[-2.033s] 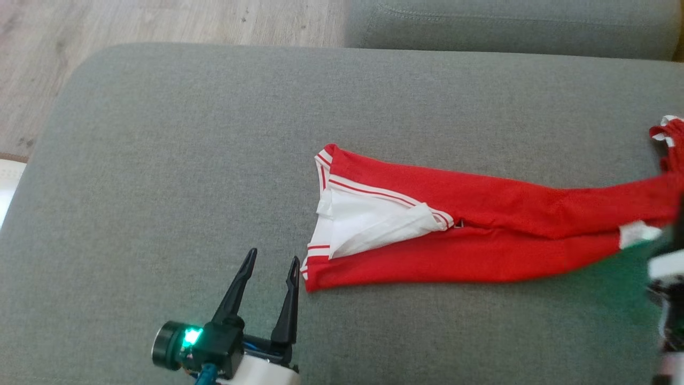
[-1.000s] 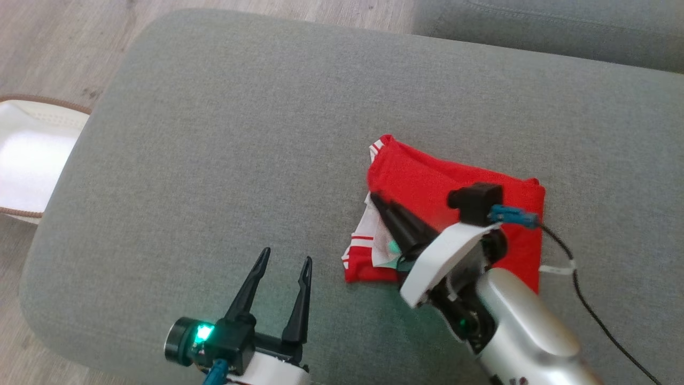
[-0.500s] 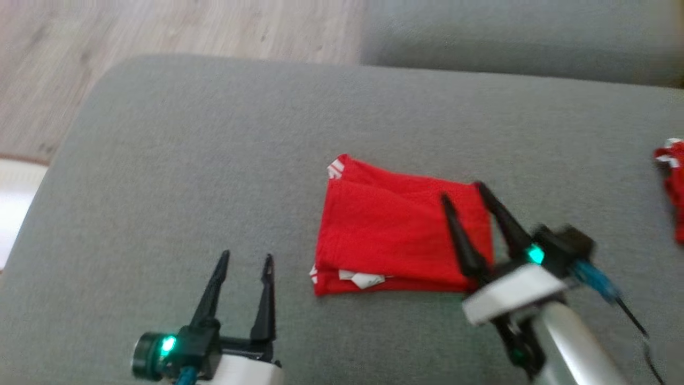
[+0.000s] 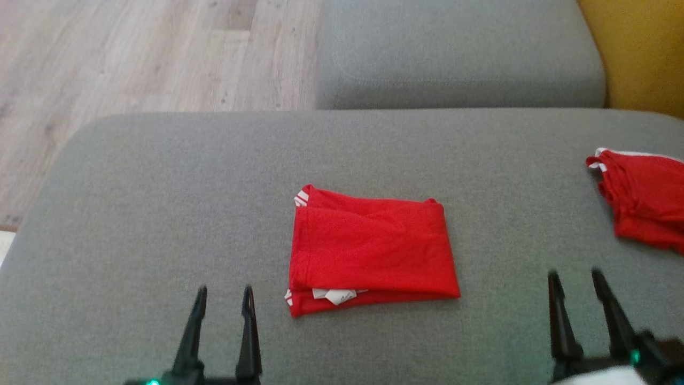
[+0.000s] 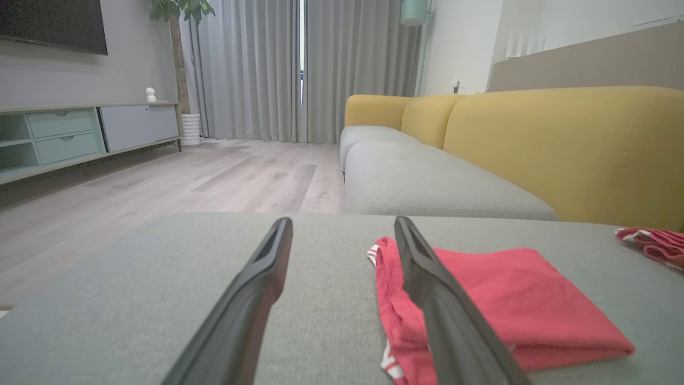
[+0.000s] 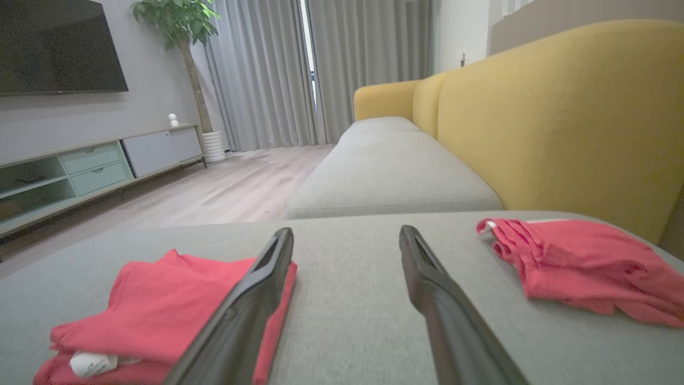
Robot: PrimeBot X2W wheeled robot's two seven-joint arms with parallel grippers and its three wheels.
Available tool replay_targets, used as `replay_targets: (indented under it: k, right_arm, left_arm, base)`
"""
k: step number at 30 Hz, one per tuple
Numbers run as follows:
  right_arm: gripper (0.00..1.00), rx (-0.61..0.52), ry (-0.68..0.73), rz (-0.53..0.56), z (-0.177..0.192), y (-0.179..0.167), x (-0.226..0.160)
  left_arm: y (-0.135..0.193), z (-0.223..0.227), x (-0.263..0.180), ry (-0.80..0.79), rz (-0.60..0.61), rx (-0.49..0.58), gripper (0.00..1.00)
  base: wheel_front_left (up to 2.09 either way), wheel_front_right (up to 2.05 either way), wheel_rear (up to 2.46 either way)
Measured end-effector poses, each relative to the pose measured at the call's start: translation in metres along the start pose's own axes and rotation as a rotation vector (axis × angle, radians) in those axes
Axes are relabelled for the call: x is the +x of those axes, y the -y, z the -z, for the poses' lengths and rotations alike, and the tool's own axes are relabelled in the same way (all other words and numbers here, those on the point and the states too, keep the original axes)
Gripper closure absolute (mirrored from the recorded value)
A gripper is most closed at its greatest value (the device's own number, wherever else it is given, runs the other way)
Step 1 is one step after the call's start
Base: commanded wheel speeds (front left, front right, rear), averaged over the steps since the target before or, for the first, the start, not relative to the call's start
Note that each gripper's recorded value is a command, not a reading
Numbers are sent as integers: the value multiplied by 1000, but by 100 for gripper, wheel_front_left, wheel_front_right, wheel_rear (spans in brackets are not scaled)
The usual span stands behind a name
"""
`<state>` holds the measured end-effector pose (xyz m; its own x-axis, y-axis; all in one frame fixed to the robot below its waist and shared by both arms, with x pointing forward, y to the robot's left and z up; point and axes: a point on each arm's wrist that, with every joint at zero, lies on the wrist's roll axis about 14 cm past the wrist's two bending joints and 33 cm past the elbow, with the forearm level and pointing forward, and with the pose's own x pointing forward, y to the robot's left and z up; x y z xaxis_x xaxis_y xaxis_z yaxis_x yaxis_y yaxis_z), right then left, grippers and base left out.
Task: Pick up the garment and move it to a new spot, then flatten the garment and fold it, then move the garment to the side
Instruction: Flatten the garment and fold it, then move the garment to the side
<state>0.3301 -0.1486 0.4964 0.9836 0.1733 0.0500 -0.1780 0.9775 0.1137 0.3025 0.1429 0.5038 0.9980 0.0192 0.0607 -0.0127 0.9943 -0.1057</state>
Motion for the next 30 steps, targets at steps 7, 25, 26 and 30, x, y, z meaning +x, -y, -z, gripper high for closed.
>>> replay_targets:
  k: [7, 25, 26, 30]
  right_arm:
    - [0, 23, -64, 48, 19, 6, -28]
    - [0, 33, -57, 17, 18, -7, -31]
    - [0, 33, -57, 14, 18, -8, -31]
    - [0, 34, -59, 2, 19, -12, -30]
  left_arm:
    - [3, 21, -23, -68, 18, 14, 0]
    - [3, 20, -21, -60, 34, 24, 0]
    - [3, 20, -21, -59, 36, 28, 0]
    - [3, 21, -23, -61, 33, 29, 0]
  base:
    - [0, 0, 0]
    - [0, 0, 0]
    - [0, 0, 0]
    - [0, 0, 0]
